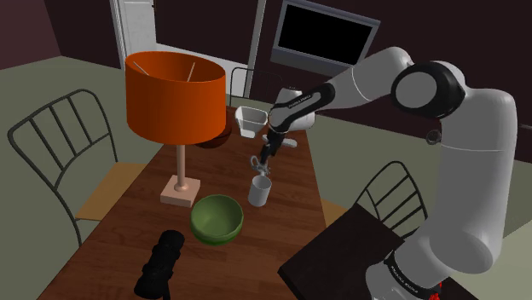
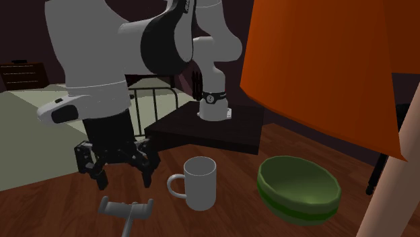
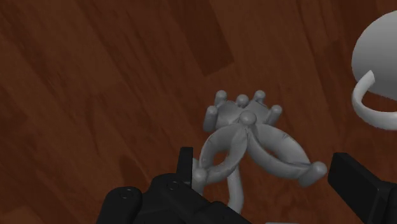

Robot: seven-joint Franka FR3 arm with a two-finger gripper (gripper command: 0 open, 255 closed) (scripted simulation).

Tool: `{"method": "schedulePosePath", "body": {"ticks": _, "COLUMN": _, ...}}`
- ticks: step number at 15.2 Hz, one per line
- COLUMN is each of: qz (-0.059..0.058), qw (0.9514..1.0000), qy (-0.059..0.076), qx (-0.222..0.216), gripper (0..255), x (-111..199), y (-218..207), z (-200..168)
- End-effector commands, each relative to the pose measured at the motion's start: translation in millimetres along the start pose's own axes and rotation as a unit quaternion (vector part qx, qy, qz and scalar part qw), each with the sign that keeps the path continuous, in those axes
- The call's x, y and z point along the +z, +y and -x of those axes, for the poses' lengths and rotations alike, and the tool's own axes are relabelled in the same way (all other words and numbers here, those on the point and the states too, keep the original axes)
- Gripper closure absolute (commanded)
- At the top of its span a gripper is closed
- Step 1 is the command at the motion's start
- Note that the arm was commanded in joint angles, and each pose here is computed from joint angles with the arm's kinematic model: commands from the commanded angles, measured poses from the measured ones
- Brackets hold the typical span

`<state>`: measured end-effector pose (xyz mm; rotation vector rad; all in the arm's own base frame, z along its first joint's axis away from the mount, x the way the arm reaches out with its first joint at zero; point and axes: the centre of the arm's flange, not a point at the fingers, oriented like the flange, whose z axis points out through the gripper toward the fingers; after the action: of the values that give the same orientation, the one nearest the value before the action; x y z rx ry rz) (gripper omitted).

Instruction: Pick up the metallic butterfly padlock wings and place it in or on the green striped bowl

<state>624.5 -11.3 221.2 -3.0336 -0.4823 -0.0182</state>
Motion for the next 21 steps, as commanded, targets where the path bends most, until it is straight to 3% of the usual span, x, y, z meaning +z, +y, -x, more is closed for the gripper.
{"method": "schedulePosePath", "body": {"ticks": 1, "qz": -0.002, "qw": 1.0000, "qy": 0.003, "qx": -0.003, "gripper": 0, "x": 18, "y": 2, "z": -14}}
{"method": "schedulePosePath", "body": {"ticks": 9, "qz": -0.002, "qw": 1.0000, "qy": 0.003, "qx": -0.003, "gripper": 0, "x": 58, "y": 2, "z": -14}}
{"method": "schedulePosePath", "body": {"ticks": 16, "qz": -0.002, "qw": 1.0000, "qy": 0.003, "qx": -0.003, "gripper": 0, "x": 58, "y": 2, "z": -14}}
{"method": "schedulePosePath", "body": {"ticks": 17, "qz": -0.002, "qw": 1.0000, "qy": 0.003, "qx": -0.003, "gripper": 255, "x": 58, "y": 2, "z": -14}}
{"method": "schedulePosePath", "body": {"ticks": 21, "qz": -0.002, "qw": 1.0000, "qy": 0.003, "qx": -0.002, "gripper": 255, "x": 59, "y": 3, "z": -13}}
